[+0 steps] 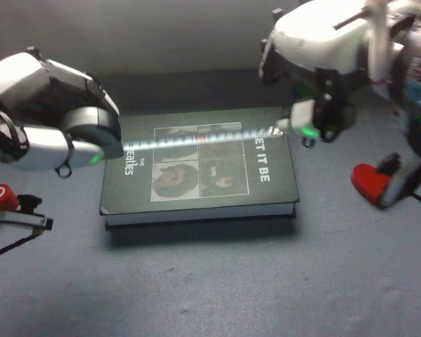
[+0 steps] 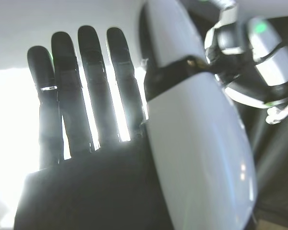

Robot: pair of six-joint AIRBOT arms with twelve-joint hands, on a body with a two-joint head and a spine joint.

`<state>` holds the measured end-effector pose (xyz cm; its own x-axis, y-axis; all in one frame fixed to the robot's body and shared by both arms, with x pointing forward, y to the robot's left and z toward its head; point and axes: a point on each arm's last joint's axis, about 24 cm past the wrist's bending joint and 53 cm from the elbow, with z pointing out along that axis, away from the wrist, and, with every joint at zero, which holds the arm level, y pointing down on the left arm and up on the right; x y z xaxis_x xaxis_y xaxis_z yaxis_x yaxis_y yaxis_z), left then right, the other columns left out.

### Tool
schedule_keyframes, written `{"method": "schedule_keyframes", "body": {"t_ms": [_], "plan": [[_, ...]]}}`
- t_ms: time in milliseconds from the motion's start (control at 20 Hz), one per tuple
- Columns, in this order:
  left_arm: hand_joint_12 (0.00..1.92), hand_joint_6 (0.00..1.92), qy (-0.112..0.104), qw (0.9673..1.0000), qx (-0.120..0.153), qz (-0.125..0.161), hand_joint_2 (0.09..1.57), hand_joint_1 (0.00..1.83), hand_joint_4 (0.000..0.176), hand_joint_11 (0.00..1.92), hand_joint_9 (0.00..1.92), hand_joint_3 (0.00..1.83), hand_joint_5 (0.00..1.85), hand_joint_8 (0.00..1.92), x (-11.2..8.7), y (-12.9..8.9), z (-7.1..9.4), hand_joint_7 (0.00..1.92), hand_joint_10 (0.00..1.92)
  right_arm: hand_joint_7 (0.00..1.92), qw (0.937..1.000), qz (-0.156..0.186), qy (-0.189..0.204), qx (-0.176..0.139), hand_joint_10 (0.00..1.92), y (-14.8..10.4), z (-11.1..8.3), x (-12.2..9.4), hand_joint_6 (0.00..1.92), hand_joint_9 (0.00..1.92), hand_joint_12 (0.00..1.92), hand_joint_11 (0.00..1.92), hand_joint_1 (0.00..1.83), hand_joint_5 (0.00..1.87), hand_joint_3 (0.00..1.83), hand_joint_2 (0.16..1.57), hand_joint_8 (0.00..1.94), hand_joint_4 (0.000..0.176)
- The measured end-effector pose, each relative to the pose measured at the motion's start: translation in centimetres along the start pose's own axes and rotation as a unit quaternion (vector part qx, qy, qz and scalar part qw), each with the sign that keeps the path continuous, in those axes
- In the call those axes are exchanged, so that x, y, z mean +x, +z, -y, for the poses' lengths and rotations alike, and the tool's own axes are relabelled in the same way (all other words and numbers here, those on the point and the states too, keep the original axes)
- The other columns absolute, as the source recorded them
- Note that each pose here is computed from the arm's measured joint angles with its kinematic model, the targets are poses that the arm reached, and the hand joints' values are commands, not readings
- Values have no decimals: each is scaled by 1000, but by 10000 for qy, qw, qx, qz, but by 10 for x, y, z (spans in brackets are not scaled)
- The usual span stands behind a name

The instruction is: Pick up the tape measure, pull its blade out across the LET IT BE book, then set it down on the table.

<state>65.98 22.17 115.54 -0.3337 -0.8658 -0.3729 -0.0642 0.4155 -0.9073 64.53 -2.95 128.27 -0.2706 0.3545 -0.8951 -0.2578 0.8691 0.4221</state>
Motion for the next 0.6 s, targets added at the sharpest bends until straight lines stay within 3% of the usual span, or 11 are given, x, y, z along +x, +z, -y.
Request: {"method": "schedule_keyframes", "body": {"t_ms": [150, 250, 400, 500, 600], "plan": [[1165, 804, -109, 9999, 48, 52, 1101, 1382, 0, 920, 922, 0, 947, 875, -4, 2, 6, 1062, 1290, 744, 9997, -48, 173, -143, 20, 15, -19, 6, 18, 712, 958, 320, 967, 736, 0, 1140, 8, 0], [1166, 802, -121, 9999, 47, 62, 1101, 1382, 0, 926, 931, 0, 945, 877, -7, 4, 7, 1056, 1288, 744, 9992, 170, 103, -357, 19, 23, -30, 2, 15, 713, 962, 328, 967, 732, 0, 1140, 7, 0], [1167, 795, -240, 9997, 48, 70, 1103, 1382, 0, 932, 916, 0, 943, 875, -10, 4, 6, 1061, 1306, 745, 9987, 375, 121, -331, 16, 35, -29, -10, 11, 714, 959, 320, 967, 732, 0, 1139, 5, 0], [1169, 816, -390, 9992, 87, 24, 1108, 1380, 0, 934, 914, 1, 926, 889, -8, 4, 8, 1051, 1313, 745, 9988, 349, 222, -244, 15, 44, -27, -11, 6, 715, 958, 317, 965, 722, 0, 1138, 5, 0], [1170, 825, -392, 9991, 127, -52, 1109, 1380, 0, 934, 921, 0, 921, 900, -5, 4, 8, 1040, 1308, 756, 9990, 241, 311, -195, 14, 51, -28, -7, 12, 714, 959, 319, 964, 737, 0, 1140, 9, 0]]}}
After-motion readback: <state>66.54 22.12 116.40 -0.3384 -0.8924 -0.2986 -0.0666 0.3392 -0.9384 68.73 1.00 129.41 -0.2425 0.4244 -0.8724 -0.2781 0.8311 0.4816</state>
